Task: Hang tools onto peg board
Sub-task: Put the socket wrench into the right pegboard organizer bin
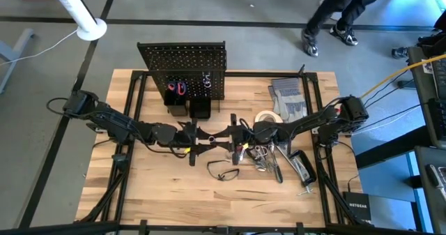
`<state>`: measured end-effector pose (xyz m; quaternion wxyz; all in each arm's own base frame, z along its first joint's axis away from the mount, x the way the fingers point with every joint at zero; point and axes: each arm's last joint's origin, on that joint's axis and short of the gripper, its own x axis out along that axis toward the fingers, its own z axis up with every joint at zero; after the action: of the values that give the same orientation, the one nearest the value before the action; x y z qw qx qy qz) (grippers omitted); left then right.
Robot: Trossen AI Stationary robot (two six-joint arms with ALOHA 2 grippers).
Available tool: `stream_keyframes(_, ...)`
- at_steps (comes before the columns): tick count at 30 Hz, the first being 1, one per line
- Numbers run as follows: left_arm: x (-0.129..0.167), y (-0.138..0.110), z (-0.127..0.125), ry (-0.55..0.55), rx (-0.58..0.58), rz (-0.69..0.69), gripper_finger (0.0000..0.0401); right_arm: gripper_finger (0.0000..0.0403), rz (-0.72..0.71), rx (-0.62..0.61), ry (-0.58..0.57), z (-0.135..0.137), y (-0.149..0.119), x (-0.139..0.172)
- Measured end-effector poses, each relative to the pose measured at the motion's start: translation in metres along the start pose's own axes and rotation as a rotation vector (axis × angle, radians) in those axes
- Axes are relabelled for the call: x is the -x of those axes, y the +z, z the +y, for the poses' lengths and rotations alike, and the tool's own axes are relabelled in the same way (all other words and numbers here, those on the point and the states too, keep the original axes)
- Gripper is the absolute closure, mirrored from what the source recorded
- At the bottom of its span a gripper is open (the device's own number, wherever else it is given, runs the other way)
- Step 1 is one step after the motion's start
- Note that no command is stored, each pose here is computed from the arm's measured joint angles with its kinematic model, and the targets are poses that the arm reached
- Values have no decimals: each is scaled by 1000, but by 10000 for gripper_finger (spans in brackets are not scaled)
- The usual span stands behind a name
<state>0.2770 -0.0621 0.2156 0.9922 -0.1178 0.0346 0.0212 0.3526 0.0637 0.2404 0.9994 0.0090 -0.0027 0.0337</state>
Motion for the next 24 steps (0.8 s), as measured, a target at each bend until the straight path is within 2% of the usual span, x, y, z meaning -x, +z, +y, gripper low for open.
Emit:
stream_keyframes(7, 0, -2, -2, -6, -50, 15, 254, 307, -39, -5, -18, 0, 0, -2)
stream_keyframes(16, 0, -2, -1, 1, -81, 17, 336, 307, -56, 11, -25, 0, 2, -2)
stream_keyframes(24, 0, -2, 0, 16, -75, 13, 338, 291, -54, 12, -24, 0, 2, -2)
